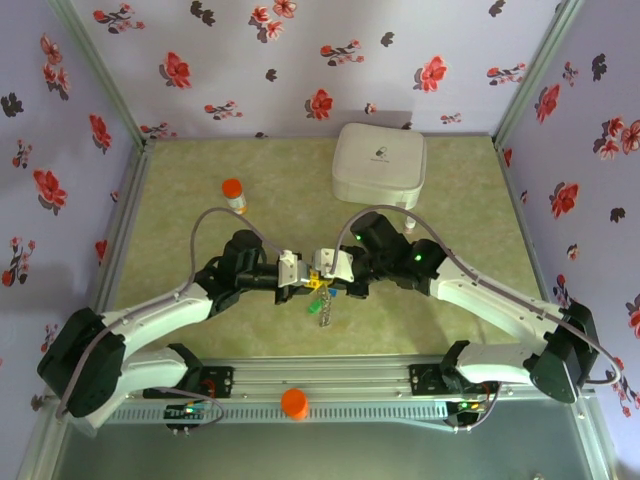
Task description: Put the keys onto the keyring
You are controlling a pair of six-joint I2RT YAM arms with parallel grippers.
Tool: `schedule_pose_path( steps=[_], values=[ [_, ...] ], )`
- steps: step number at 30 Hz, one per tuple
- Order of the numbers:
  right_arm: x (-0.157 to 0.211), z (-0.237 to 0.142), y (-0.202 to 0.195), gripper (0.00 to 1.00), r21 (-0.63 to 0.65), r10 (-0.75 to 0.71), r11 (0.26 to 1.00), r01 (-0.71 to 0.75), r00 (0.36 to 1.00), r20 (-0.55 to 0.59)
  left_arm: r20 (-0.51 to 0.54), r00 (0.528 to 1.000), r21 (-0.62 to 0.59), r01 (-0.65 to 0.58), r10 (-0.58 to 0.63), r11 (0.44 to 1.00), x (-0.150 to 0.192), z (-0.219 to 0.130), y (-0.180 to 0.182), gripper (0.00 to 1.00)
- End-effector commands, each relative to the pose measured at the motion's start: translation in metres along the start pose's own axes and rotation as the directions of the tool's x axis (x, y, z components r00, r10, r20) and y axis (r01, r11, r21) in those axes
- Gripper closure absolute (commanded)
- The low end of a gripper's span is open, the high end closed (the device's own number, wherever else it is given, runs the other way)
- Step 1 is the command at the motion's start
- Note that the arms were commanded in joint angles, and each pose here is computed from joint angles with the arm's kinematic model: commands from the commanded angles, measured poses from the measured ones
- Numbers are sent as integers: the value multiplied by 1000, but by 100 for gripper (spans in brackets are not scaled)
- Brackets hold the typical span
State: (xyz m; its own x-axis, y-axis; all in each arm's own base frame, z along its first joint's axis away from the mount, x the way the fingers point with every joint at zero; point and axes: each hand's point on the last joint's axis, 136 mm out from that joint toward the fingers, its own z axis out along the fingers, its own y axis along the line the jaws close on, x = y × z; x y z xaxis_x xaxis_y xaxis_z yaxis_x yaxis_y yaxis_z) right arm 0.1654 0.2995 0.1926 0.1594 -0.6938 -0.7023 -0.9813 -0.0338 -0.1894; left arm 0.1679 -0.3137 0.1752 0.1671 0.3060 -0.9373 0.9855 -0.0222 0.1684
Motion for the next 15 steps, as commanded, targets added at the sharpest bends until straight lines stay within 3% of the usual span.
schedule_pose_path(
  steps=[1, 2, 4, 6, 10, 15],
  values=[
    [-22, -10, -1, 100, -8, -27, 1000, 28, 996, 82, 39, 999, 0, -33, 33, 999, -15, 0, 6, 100],
    [-23, -11, -2, 100, 2, -24, 1000, 24, 995, 94, 40, 998, -1, -37, 37, 999, -15, -1, 6, 100],
    [-25, -17, -5, 85, 31, -2, 1000, -2, 991, 135, 48, 998, -8, -42, 42, 999, -16, -2, 6, 100],
    [-28, -25, -9, 77, 49, 40, 998, -51, 978, 205, 66, 997, -22, -39, 40, 999, -17, -3, 6, 100],
    [-28, -33, -14, 69, 71, 133, 983, -168, 928, 349, 137, 991, -62, -1, 10, 998, -19, -4, 9, 100],
    [-9, -27, -9, 64, 79, 211, 963, -258, 903, 375, 210, 978, -85, 18, 1, 996, -22, -6, 9, 100]
  ],
)
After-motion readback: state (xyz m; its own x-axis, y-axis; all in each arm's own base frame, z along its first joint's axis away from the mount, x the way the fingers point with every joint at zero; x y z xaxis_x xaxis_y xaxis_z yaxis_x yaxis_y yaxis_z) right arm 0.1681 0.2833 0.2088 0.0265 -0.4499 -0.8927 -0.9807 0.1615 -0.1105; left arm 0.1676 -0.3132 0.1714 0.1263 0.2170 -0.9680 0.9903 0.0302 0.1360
